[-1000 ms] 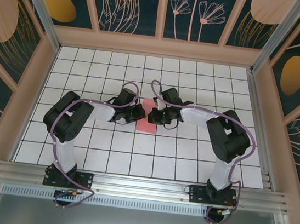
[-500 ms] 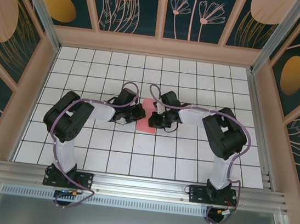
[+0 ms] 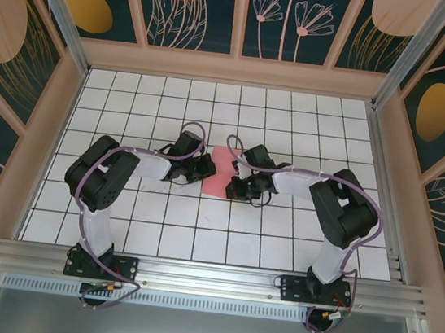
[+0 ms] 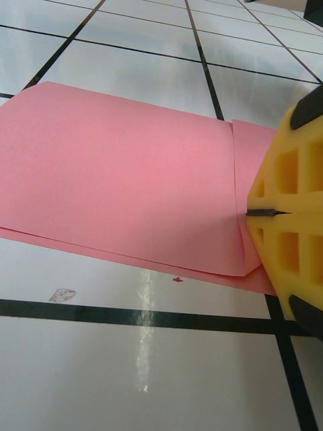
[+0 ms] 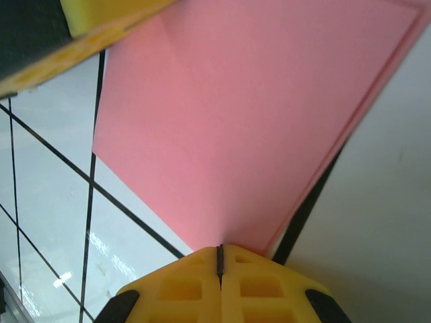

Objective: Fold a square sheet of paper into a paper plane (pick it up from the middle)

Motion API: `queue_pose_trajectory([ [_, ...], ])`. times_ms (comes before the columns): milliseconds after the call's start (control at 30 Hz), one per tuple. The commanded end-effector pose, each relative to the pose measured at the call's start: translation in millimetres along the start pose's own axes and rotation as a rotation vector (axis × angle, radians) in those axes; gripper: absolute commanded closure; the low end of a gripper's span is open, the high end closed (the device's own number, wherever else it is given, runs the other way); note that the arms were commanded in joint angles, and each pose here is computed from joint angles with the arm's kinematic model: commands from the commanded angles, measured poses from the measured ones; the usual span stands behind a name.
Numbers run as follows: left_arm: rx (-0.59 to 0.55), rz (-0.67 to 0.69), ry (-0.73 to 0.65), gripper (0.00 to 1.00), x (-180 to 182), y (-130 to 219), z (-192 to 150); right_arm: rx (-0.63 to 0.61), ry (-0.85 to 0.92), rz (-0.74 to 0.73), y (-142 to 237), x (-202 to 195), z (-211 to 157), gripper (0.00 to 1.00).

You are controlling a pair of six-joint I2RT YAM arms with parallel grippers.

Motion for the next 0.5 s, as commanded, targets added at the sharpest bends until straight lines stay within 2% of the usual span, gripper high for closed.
queue_pose_trajectory([
  [0, 0.009, 0.159, 0.058, 0.94, 40.3, -11.3, -5.6, 0.148, -0.053, -0.041, 2.7, -7.8, -41.1, 0.94],
  [233, 0.010, 0.150, 0.054, 0.94, 38.3, -10.2, -5.6, -0.034, -0.009, 0.000, 25.3, 17.0, 15.1, 0.94],
  [467, 0.015, 0.145, 0.051, 0.94, 37.5, -10.3, -6.2, -0.056, -0.013, -0.019, 3.7, 14.0, 53.2, 0.93],
])
Point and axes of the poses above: each hand's point on the last joint's axis, 136 mm out from that joint toward the fingers, its own y axis back along the fingers, its own x axis along the line the jaws close on, z = x × y, the point moved 5 cm from there along y, back along the fingers, and after that the axes turned 9 degrees about y, right-handed, at the moved point
